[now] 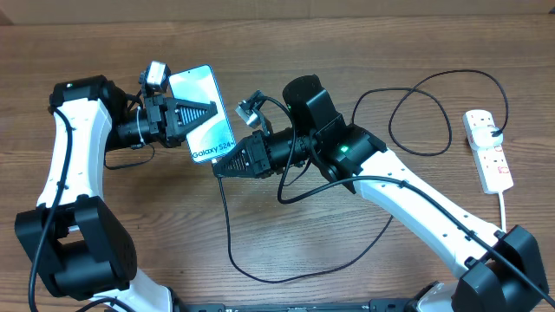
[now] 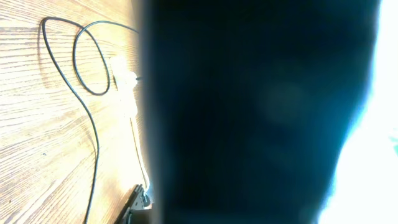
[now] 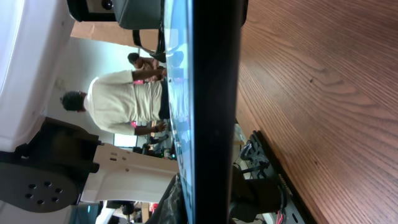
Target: Plug charger to phone and switch on socket
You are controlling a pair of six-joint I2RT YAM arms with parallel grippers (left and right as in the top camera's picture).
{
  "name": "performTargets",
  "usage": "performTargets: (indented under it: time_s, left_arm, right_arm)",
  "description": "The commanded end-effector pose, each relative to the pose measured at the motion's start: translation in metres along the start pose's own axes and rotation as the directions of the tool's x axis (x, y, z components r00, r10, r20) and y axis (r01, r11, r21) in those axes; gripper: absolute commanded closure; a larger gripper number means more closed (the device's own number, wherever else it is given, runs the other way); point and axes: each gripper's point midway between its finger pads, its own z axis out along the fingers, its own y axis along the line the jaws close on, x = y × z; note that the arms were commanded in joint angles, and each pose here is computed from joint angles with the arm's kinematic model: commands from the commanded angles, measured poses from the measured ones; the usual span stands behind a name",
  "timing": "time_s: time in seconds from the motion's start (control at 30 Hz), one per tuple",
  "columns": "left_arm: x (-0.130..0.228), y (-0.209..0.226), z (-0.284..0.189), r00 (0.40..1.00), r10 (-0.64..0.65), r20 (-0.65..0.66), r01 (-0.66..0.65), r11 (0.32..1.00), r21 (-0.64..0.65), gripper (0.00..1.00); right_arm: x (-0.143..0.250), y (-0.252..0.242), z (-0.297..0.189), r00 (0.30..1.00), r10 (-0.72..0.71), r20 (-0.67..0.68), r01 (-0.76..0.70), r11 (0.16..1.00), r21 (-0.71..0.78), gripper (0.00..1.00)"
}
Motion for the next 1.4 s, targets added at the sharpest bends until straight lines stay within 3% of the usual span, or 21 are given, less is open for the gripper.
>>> performTargets:
  time_s: [0.0, 0.67, 1.37]
  left_arm:
    - [0.017, 0.000, 0.013, 0.997, 0.017, -0.077, -0.020, 0.999, -0.038, 0.96]
    - [0.007, 0.000, 0.007, 0.999, 0.017, -0.042, -0.018, 0.999, -0.027, 0.96]
    - [-0.006, -0.005, 0.007, 1.000, 0.017, -0.012, -0.017, 1.000, 0.022, 0.96]
  right_arm:
    - [-0.045, -0.023, -0.018, 0.975, -0.031, 0.218, -0.001, 0.989, 0.145, 0.96]
    - [0.000, 0.014, -0.019, 0.989, -0.140, -0.039, 0.136, 0.986, -0.097, 0.96]
    - [0.005, 0.011, -0.019, 0.990, -0.133, -0.056, 0.127, 0.987, -0.094, 0.96]
